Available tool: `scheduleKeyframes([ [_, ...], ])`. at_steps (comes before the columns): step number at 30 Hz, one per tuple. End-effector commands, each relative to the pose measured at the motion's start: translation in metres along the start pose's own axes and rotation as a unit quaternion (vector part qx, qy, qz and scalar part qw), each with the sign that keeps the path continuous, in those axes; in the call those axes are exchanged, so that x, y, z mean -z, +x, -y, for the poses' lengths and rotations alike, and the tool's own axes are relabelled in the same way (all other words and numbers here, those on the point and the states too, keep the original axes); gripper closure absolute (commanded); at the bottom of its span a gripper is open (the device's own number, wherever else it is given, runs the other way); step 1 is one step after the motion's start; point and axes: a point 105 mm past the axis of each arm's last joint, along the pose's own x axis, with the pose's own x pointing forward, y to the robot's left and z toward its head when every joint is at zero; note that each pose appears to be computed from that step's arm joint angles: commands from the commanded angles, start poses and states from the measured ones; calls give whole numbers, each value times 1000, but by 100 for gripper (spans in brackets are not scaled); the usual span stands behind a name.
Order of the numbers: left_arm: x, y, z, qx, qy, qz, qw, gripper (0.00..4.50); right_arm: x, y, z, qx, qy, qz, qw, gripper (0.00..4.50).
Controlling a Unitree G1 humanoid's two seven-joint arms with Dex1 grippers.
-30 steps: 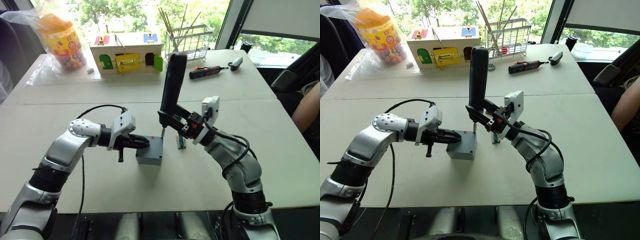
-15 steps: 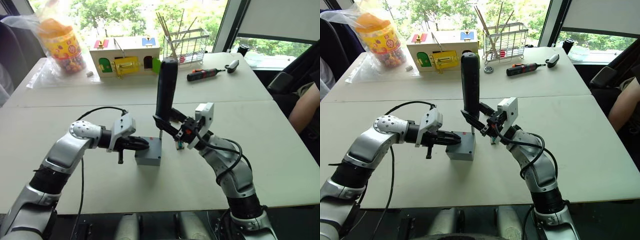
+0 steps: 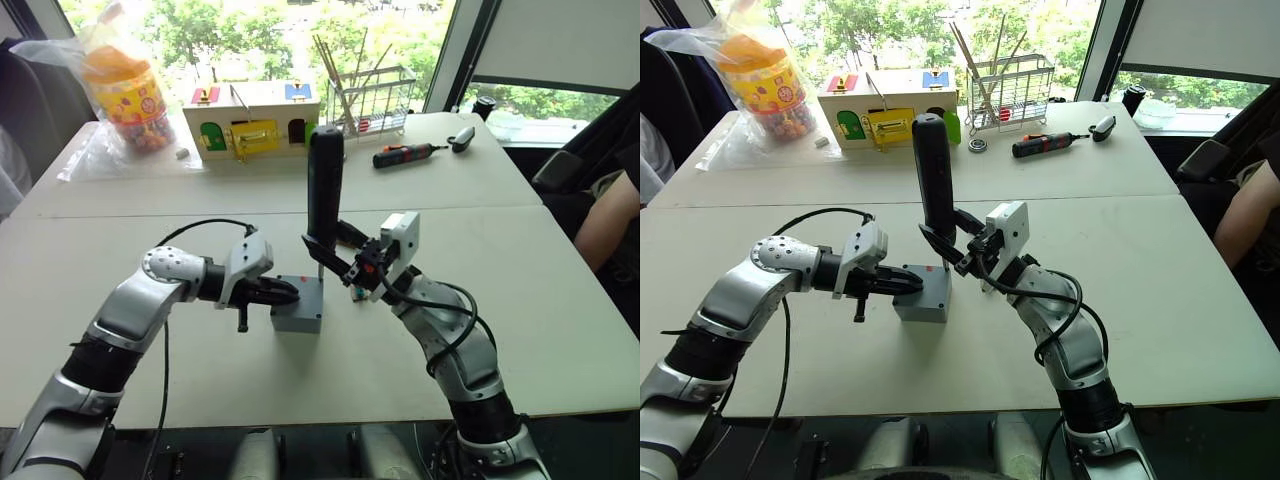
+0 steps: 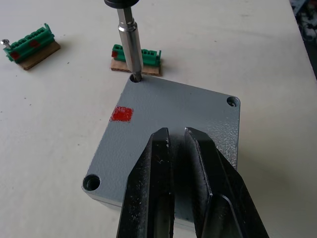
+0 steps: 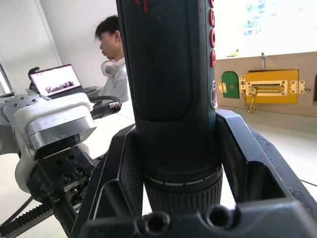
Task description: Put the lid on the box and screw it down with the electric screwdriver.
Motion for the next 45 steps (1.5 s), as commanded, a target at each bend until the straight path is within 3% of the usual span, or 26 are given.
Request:
scheduleKeyframes([
  [1,8,4,4,6,-8,-16,1000,405,59,-16,3,24,35,-114,993,282],
  [9,9,4,5,8,-9,-17,1000,405,61,-18,10,74,53,-100,991,282],
  [18,17,7,7,15,-11,-32,999,405,31,-11,7,73,43,-28,996,282],
  [28,20,8,5,15,-14,-35,999,405,8,-4,7,65,29,7,997,282],
  [39,24,8,8,15,-18,-37,999,405,54,-18,1,60,45,-86,993,282],
  [45,26,8,9,15,-19,-39,999,405,66,-22,-2,60,48,-104,992,282],
])
